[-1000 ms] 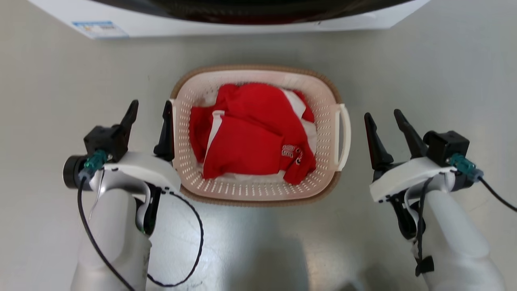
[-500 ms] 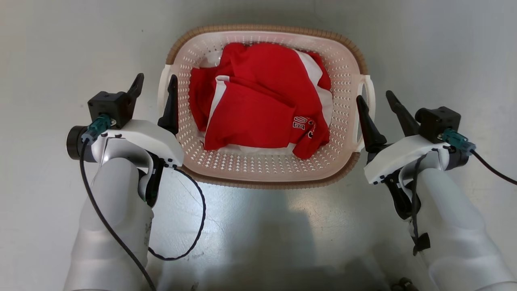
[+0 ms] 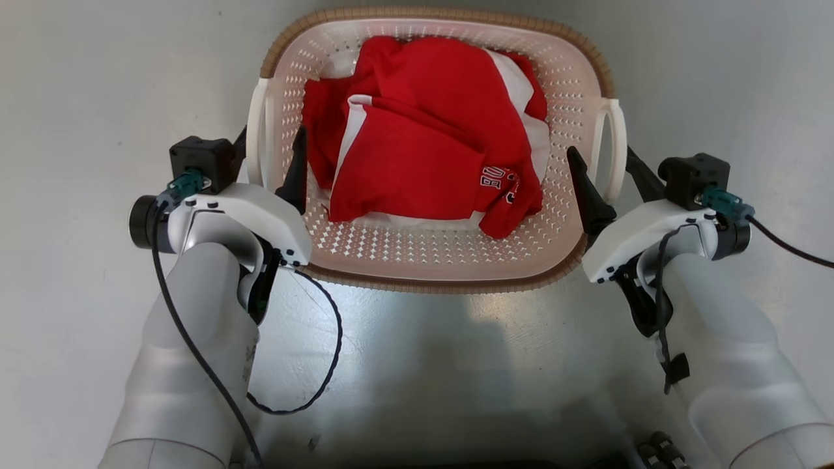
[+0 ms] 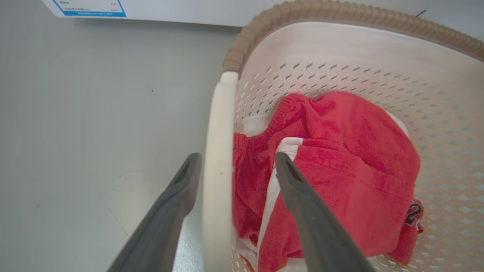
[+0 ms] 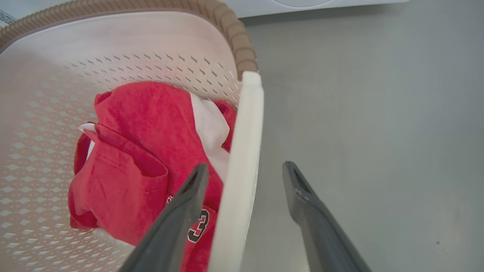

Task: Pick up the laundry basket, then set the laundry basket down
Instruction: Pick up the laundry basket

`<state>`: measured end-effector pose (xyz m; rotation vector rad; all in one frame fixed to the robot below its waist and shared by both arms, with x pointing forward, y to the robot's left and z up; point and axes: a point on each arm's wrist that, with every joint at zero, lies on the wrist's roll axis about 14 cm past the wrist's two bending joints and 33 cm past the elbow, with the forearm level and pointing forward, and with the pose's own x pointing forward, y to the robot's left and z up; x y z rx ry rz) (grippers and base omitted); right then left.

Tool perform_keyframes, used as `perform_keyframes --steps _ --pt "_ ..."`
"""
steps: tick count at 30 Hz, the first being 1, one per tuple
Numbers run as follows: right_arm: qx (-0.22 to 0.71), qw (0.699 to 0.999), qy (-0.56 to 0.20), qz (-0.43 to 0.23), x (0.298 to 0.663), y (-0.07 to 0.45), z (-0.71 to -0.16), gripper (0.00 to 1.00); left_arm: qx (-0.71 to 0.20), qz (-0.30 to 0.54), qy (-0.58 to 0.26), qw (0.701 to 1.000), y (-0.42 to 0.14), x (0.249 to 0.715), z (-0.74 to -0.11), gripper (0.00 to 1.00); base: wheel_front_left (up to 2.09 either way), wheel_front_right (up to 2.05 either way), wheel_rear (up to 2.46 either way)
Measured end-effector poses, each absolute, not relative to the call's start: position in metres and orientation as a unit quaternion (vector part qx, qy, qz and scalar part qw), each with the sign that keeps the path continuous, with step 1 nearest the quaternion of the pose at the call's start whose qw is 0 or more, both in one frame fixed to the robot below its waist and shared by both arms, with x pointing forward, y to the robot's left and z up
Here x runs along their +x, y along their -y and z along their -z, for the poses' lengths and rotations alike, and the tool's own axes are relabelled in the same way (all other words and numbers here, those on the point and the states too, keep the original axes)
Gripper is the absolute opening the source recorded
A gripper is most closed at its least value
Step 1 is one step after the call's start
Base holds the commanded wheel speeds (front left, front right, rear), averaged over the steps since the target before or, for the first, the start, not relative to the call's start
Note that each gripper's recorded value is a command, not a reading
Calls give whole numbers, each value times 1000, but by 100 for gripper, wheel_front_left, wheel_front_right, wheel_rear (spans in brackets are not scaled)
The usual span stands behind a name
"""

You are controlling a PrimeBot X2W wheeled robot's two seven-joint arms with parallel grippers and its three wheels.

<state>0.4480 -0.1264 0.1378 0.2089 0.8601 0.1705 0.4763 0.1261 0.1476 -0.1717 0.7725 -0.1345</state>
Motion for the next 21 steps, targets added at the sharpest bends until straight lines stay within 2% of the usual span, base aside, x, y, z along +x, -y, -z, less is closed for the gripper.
perform_keyframes --steps 2,3,4,5,6,7,8,9,21 --pt "100 897 -422 -85 447 125 -132 100 -88 67 -383 917 -124 475 -143 100 0 0 0" --pt "99 896 -423 -86 447 124 -130 81 -90 67 -387 915 -123 473 -140 100 0 0 0" --pt "99 896 -425 -87 447 124 -128 45 -91 67 -389 914 -122 473 -138 100 0 0 0" --pt "98 895 -427 -88 446 123 -127 23 -91 68 -392 913 -122 472 -136 100 0 0 0" --pt "98 893 -429 -89 445 123 -125 0 -92 69 -394 912 -121 471 -135 93 0 0 0" --pt "100 893 -429 -92 445 121 -125 0 -92 69 -396 911 -121 470 -134 56 0 0 0" --pt "105 893 -427 -93 445 118 -125 0 -93 71 -398 910 -120 470 -133 31 0 0 0" --pt "104 895 -425 -88 447 121 -125 0 -94 71 -399 910 -120 470 -132 0 0 0 0" --pt "101 900 -415 -86 455 123 -139 0 -110 63 -398 908 -117 471 -143 0 0 0 0"
